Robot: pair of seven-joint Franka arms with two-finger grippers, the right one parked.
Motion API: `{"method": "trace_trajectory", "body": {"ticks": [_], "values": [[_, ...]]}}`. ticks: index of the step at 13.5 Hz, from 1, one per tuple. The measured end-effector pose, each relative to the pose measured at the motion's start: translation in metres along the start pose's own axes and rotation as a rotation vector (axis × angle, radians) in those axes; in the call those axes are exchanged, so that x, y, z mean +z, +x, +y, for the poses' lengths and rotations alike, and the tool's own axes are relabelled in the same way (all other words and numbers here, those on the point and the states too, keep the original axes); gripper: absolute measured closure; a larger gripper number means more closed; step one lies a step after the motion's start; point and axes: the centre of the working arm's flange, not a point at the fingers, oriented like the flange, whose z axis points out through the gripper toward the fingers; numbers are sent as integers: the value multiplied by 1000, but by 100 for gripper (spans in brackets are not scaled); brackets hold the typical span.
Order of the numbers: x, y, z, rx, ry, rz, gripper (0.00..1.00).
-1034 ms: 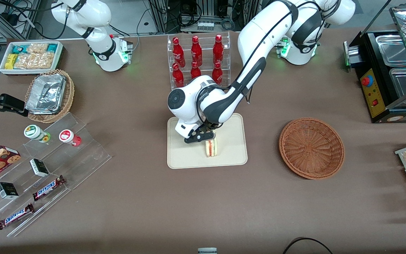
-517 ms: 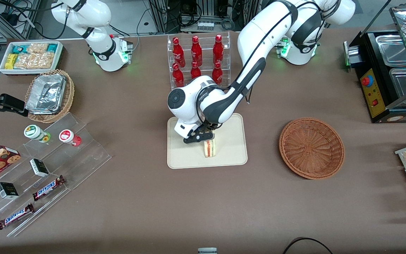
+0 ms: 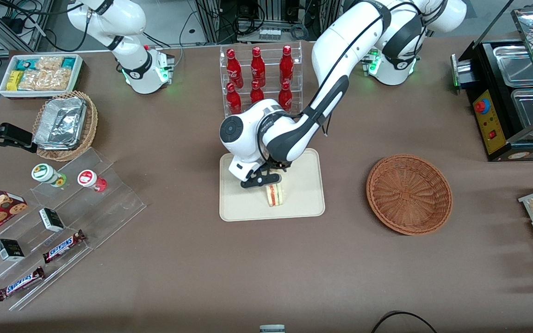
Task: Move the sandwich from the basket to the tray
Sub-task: 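Lower the sandwich upright onto the center of the cream tray, then open the left gripper and raise it away from the sandwich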
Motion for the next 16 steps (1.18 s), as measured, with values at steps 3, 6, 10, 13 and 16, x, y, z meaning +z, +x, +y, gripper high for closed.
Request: {"method": "trace_trajectory", "body": {"ticks": [3, 6, 10, 13, 16], "values": [[-6, 2, 0, -4, -11, 7, 0], [-22, 6, -2, -12, -30, 20, 0], [-68, 11, -15, -38, -80, 37, 0], [-111, 21, -38, -80, -139, 24, 0], [-158, 34, -70, -129, -201, 16, 0]]}}
